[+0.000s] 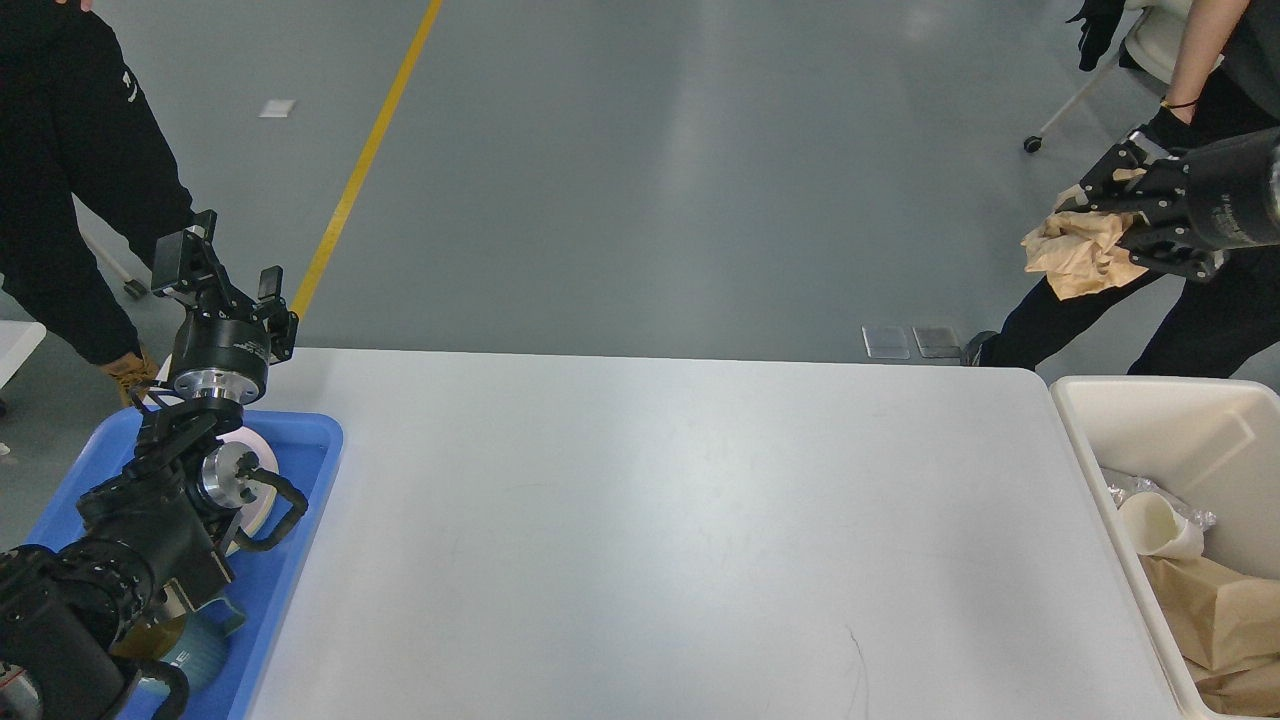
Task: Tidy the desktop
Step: 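Lift the brown paper bag and drop it into the white bin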
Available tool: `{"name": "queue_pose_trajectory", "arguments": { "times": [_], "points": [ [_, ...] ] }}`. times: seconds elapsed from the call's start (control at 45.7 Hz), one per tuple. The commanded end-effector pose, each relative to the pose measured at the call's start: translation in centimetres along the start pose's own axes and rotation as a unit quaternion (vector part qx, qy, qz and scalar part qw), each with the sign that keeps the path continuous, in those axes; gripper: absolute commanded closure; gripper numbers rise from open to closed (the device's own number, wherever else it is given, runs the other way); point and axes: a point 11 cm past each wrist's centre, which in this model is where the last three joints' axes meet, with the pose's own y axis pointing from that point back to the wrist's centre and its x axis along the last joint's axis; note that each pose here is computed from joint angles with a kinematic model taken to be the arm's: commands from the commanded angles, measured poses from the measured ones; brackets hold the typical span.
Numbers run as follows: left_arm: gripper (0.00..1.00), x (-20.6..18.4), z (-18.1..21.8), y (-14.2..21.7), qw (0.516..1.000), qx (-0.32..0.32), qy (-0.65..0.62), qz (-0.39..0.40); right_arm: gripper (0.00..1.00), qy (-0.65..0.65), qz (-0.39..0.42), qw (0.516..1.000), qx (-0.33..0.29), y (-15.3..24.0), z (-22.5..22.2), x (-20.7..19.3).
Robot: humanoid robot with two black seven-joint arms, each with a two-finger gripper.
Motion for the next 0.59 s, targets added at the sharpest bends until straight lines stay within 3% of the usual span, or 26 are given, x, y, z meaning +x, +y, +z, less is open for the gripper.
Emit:
{"name": "queue_pose_trajectory", "arguments": {
  "times": [0.0,0.262,0.415,0.459,0.568],
  "points": [
    [0.04,0.0,0.0,0.0,1.000,0.000,0.000,0.000,1.00,-0.009,0.025,1.000,-0.014,0.3,1.7,1.2],
    [0.04,0.0,0.0,0.0,1.000,0.000,0.000,0.000,1.00,-0.044,0.148,0.978,-0.139,-2.0,14.0,3.9],
    [0.04,0.0,0.0,0.0,1.000,0.000,0.000,0.000,1.00,-0.030,0.190,0.960,-0.201,-3.7,19.4,3.1],
    [0.04,0.0,0.0,0.0,1.000,0.000,0.000,0.000,0.87,-0.028,0.202,0.956,-0.212,-4.3,20.7,2.6],
    [0.04,0.0,0.0,0.0,1.000,0.000,0.000,0.000,0.30,-0.030,0.240,0.940,-0.240,-5.2,24.7,1.5]
  ]
}}
